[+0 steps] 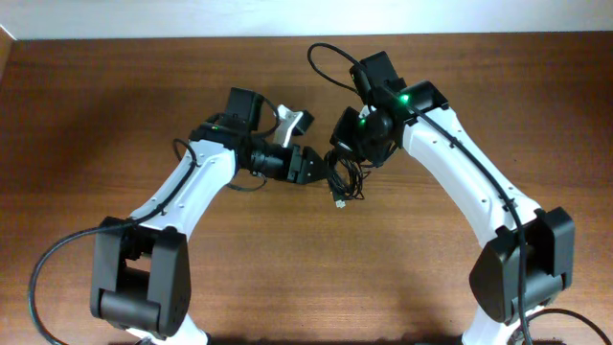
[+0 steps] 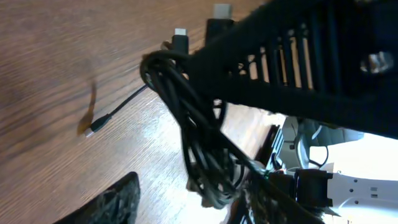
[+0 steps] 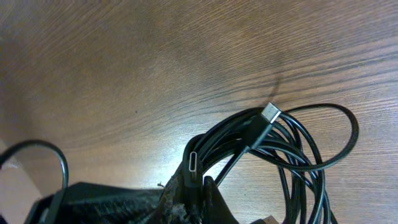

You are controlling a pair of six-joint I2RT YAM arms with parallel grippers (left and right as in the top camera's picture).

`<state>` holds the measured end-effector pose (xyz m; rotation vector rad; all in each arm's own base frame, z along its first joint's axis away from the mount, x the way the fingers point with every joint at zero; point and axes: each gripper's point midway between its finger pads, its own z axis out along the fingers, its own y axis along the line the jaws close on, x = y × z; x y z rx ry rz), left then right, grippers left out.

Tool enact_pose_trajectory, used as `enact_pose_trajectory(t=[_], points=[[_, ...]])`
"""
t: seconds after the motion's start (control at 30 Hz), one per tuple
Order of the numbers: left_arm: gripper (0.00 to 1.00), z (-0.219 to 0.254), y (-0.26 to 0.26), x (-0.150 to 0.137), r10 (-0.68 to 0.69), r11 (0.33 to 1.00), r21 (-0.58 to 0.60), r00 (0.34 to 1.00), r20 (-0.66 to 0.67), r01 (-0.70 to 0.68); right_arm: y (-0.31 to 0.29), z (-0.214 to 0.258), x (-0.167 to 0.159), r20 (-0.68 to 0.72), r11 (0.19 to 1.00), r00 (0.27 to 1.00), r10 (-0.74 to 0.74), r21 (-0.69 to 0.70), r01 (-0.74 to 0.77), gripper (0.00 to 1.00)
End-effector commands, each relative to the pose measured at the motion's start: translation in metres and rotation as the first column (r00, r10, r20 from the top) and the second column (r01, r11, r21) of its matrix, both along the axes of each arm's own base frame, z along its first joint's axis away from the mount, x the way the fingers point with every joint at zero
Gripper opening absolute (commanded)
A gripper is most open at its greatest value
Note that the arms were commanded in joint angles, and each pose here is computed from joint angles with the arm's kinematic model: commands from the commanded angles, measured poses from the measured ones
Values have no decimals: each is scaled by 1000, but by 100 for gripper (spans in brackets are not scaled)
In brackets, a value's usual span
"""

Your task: Untangle cables

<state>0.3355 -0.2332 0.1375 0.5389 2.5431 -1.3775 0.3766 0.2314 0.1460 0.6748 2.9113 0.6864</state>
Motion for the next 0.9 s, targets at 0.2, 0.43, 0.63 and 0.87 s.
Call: enact_pose_trajectory(t=[0.2, 0.43, 0.63, 0.87], points=[[51, -3, -1, 19, 86, 994, 60, 996, 27, -88, 15, 3, 0, -21, 998, 1000, 1, 62, 0, 4], [0, -29, 14, 32, 223, 946, 230, 974, 42, -227, 22, 6, -3, -27, 996, 999, 19, 92, -16, 4], [0, -58, 54, 38, 314, 832, 448, 943, 107, -328, 18, 4, -2, 50, 987, 987, 153, 39, -155, 4], [0, -58, 52, 33, 212, 857, 448, 967, 138, -252, -5, -2, -4, 60, 966, 964, 259, -25, -258, 4]])
